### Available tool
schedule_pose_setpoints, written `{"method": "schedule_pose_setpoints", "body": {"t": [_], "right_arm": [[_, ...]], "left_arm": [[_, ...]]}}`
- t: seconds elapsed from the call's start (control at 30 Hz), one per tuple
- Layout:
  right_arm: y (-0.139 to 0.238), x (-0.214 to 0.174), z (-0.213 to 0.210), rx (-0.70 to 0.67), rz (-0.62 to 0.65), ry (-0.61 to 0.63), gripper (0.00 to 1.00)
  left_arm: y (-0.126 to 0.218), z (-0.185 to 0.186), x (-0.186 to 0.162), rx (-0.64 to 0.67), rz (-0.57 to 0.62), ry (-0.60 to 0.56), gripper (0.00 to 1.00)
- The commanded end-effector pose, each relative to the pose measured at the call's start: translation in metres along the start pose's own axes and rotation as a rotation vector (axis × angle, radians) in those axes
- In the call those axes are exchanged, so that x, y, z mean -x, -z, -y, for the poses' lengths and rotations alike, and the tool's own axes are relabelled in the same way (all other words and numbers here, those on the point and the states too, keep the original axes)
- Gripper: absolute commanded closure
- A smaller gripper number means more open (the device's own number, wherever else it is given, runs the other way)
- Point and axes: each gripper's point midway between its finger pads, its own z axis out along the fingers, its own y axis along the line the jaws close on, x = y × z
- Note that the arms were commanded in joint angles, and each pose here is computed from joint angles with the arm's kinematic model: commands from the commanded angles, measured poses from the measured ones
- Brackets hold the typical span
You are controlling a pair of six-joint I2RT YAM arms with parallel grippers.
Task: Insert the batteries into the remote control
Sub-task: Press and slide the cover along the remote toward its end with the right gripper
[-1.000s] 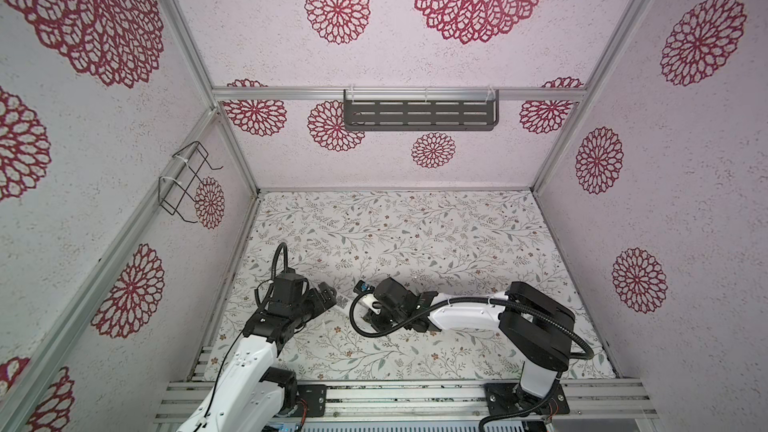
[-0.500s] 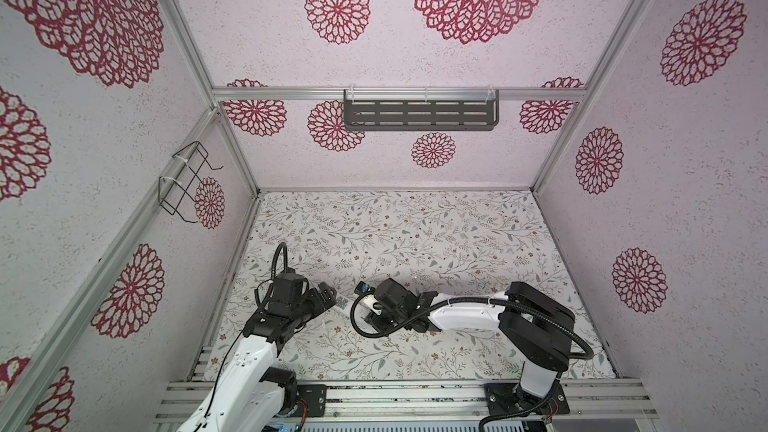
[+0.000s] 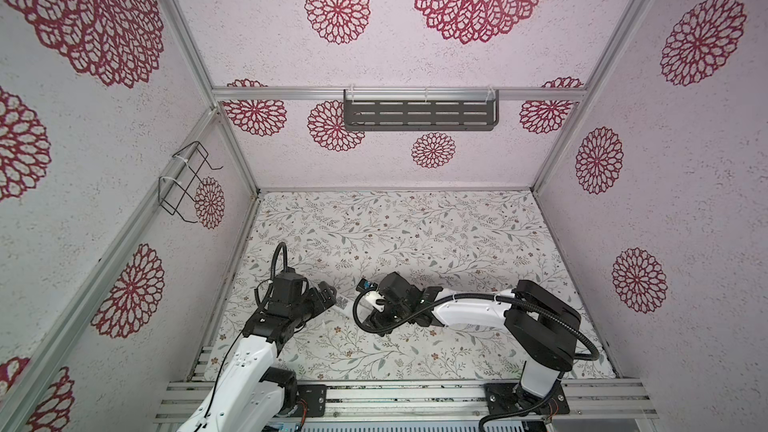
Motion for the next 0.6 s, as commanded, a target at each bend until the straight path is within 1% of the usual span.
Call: {"method": "schedule_pose_setpoints", "body": {"t": [0.0, 0.03, 0.07, 0.1, 0.13, 0.17, 0.23, 0.3, 0.33, 0.57], "right_arm": [[0.019, 0.031, 0.0, 0.042, 0.081, -0.03, 0.34], [0.019, 0.032, 0.002, 0.044, 0.086, -0.038, 0.4], [0.019, 0.034, 0.003, 0.044, 0.093, -0.042, 0.49], [0.018, 0.036, 0.004, 0.047, 0.096, -0.041, 0.58], [0.016, 0.036, 0.002, 0.053, 0.092, -0.038, 0.64], [0.014, 0.037, 0.002, 0.058, 0.091, -0.038, 0.69], [0.011, 0.038, 0.0, 0.077, 0.088, -0.037, 0.75], [0.009, 0.04, -0.004, 0.099, 0.095, -0.039, 0.78], [0.008, 0.04, -0.005, 0.108, 0.097, -0.044, 0.78], [-0.007, 0.033, -0.007, 0.136, 0.061, -0.068, 0.82]], "left_arm": [[0.006, 0.014, 0.011, -0.059, 0.033, -0.012, 0.03], [0.005, 0.015, 0.01, -0.069, 0.029, -0.011, 0.02], [0.004, 0.017, 0.008, -0.083, 0.022, -0.009, 0.0], [0.004, 0.02, 0.007, -0.103, 0.015, -0.008, 0.03], [0.003, 0.022, 0.005, -0.114, 0.009, -0.008, 0.07], [0.001, 0.023, 0.004, -0.127, 0.0, -0.009, 0.13], [-0.001, 0.027, 0.002, -0.146, -0.014, -0.01, 0.26], [-0.003, 0.029, 0.001, -0.155, -0.027, -0.016, 0.4], [-0.004, 0.029, 0.001, -0.155, -0.031, -0.018, 0.44], [-0.009, 0.034, -0.002, -0.183, -0.06, -0.02, 0.42]]}}
